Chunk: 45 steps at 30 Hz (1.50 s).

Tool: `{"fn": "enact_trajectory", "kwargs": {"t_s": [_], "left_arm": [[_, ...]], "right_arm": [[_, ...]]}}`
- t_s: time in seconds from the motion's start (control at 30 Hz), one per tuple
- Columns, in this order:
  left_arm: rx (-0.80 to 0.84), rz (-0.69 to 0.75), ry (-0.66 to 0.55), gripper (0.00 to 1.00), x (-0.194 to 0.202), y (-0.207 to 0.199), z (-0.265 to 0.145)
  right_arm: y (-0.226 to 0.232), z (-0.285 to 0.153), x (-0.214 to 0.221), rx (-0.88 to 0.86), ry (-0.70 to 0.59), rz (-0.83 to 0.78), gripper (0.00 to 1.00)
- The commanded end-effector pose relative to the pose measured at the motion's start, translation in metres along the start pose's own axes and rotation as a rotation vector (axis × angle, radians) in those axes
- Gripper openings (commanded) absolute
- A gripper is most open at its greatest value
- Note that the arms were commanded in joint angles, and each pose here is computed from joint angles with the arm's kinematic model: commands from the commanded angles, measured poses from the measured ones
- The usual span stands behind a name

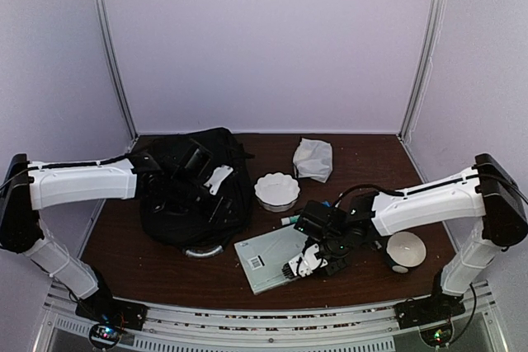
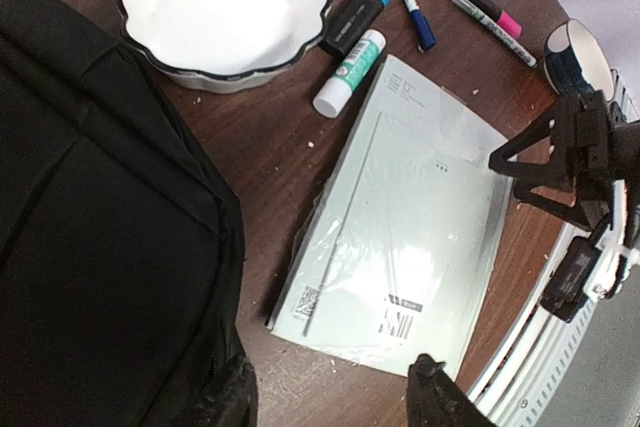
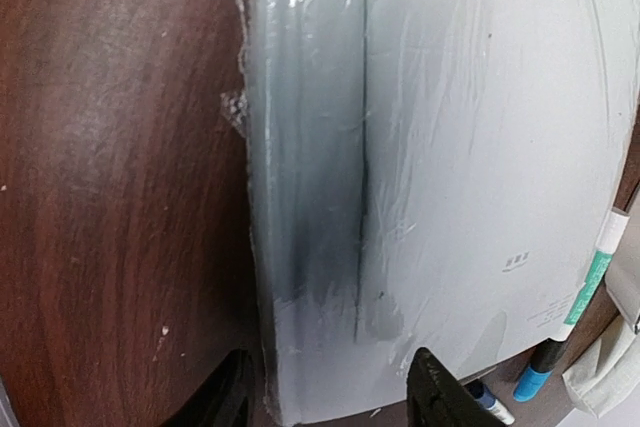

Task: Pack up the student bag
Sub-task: Move the book to the center of the board, then rotate the book at the center of the board.

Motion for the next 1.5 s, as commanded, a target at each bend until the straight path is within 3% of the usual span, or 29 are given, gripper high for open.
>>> {"fn": "enact_trajectory", "kwargs": {"t_s": [0.0,0.23,0.37,0.63,1.0,1.47], "left_arm": [[0.028,-0.019,0.018,0.54,0.012,-0.004,0.008],[0.104,-0.052,0.057,0.56,0.028,-0.016,0.025],[0.115,-0.030,0.082,0.57,0.030,-0.027,0.035],[0.127,0.009,0.087,0.53,0.012,-0.032,0.061],[0.108,0.069,0.113,0.56,-0.009,-0.029,0.100],[0.106,0.050,0.239,0.56,0.012,-0.022,0.118]], "right_arm": [[0.006,-0.024,0.008,-0.011,-0.075,0.048,0.57],[-0.008,-0.047,0.026,-0.192,-0.265,0.428,0.61],[-0.010,-0.043,0.038,-0.252,-0.269,0.580,0.61],[0.000,-0.015,0.050,-0.258,-0.162,0.612,0.64],[-0.019,0.006,0.052,-0.197,-0.098,0.655,0.62],[-0.052,0.017,0.079,-0.100,-0.033,0.827,0.56]]}}
Point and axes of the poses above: each gripper's point midway between its finger pads, its own z axis out along the fingers, its own y axis along the line the jaws close on, x = y × z, the point moved 5 cm from there along -z, back along the fingers, and after that the axes turned 1 degree about z, right-handed, at the moved point
